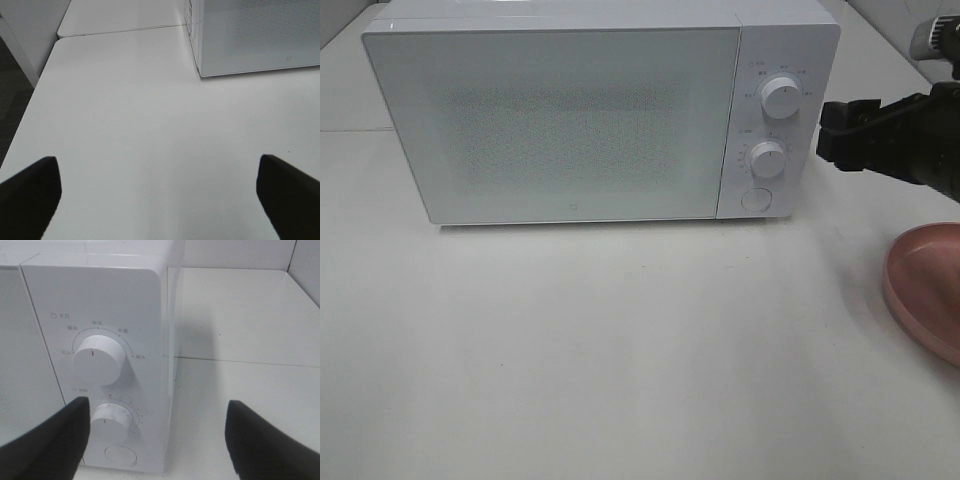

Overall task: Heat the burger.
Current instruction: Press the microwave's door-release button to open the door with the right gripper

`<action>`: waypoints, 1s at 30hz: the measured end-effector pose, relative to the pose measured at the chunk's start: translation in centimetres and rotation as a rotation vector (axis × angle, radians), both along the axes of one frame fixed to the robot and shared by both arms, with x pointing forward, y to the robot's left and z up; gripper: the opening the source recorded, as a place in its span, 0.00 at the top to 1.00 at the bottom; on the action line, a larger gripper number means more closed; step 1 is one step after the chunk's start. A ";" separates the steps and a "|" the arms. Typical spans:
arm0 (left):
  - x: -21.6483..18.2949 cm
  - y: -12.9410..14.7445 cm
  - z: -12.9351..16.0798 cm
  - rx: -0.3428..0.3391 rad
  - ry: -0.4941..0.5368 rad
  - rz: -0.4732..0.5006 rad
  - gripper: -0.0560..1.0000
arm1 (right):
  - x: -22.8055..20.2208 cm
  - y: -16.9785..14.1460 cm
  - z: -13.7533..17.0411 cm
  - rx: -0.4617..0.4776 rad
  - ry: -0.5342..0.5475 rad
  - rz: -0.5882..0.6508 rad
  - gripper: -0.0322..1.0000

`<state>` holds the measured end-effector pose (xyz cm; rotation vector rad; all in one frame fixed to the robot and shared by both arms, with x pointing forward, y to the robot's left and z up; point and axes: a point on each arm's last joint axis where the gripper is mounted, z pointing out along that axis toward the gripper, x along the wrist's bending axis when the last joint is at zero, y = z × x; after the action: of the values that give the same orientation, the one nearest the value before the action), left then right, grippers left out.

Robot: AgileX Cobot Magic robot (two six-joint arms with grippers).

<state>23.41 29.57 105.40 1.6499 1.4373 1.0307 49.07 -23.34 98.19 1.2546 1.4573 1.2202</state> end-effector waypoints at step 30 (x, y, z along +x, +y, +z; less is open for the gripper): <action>0.0 0.0 0.0 0.000 0.000 0.000 0.01 | -2.2 4.9 -5.0 -0.009 0.049 -0.070 0.26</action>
<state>23.41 29.57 105.40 1.6499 1.4373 1.0307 46.87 -18.49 93.18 1.3267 1.4399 1.1430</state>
